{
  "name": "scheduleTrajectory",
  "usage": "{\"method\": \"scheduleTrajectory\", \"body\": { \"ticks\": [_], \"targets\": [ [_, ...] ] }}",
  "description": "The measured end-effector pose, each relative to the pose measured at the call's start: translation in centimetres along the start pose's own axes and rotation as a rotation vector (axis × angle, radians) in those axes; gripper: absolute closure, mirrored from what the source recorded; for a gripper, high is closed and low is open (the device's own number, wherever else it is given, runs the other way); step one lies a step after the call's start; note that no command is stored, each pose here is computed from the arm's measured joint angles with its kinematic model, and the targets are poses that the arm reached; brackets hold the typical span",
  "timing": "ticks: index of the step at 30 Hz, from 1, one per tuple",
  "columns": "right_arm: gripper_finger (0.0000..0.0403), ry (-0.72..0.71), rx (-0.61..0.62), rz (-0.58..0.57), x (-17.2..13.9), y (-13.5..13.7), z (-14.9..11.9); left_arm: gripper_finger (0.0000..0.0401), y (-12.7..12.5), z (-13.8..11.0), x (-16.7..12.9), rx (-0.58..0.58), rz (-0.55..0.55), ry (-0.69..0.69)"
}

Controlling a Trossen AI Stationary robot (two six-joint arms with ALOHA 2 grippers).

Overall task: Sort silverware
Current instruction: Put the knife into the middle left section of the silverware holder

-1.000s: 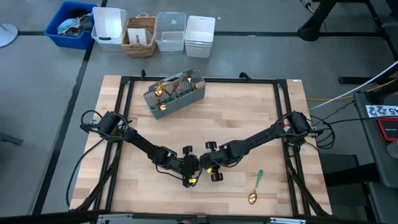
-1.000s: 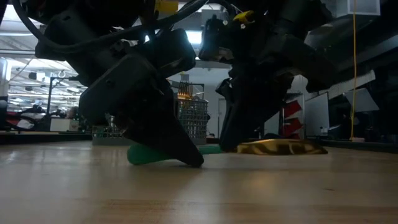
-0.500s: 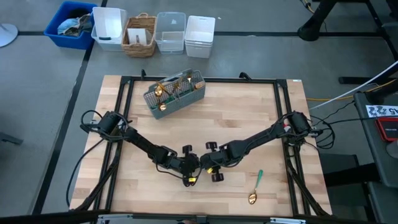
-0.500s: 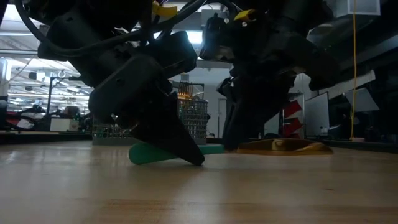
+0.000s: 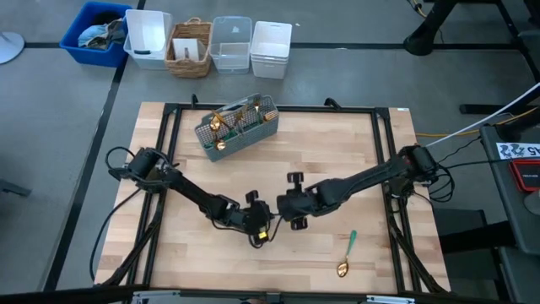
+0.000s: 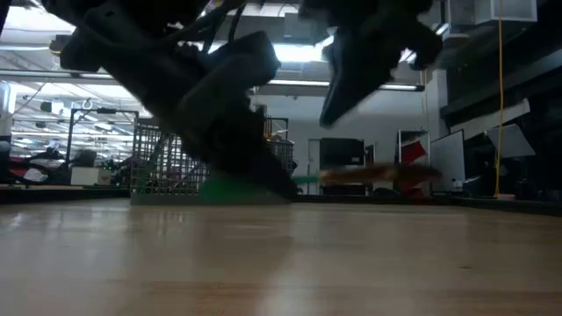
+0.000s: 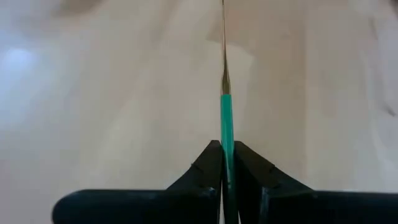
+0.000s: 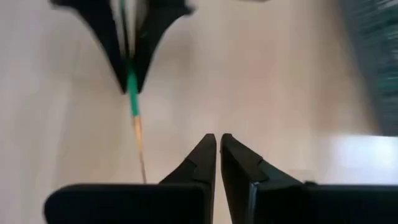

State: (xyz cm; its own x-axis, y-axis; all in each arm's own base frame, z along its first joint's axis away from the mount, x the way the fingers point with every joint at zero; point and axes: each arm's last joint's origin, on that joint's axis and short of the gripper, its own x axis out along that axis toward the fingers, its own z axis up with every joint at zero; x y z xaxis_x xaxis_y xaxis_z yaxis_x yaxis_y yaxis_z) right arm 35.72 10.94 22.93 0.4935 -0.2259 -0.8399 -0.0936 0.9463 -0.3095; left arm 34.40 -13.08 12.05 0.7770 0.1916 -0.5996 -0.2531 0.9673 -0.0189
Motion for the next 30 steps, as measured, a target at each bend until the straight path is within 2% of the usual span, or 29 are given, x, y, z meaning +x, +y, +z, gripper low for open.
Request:
{"method": "scheduleTrajectory", "body": {
  "ticks": [4,9,14,18,23,26,30],
  "targets": [
    [0.038,-0.055,0.007,-0.114,-3.2,-1.6,-0.1,0.0388,1.4,1.6,-0.9,-0.023,0.086,-0.032],
    [0.038,-0.096,0.033,-0.228,-7.0,-3.5,-0.8,0.0388,3.9,3.7,-3.0,-0.019,0.261,-0.05],
    [0.038,-0.073,0.064,-0.35,-10.0,-5.1,-2.5,0.0388,6.5,6.1,-6.5,0.001,0.371,-0.061],
    [0.038,-0.055,0.138,-0.478,-12.0,-6.3,-4.4,0.0388,8.6,7.3,-9.7,-0.008,0.427,-0.079],
    [0.038,-0.081,0.26,-0.612,-13.0,-7.2,-8.0,0.0388,10.6,6.3,-13.0,-0.071,0.461,-0.156],
    [0.038,-0.109,0.333,-0.629,-12.6,-7.2,-10.3,0.0388,11.5,4.7,-14.0,-0.151,0.449,-0.212],
    [0.038,-0.175,0.392,-0.627,-11.1,-6.8,-12.4,0.0388,11.9,3.0,-14.0,-0.219,0.381,-0.346]
  ]
}}
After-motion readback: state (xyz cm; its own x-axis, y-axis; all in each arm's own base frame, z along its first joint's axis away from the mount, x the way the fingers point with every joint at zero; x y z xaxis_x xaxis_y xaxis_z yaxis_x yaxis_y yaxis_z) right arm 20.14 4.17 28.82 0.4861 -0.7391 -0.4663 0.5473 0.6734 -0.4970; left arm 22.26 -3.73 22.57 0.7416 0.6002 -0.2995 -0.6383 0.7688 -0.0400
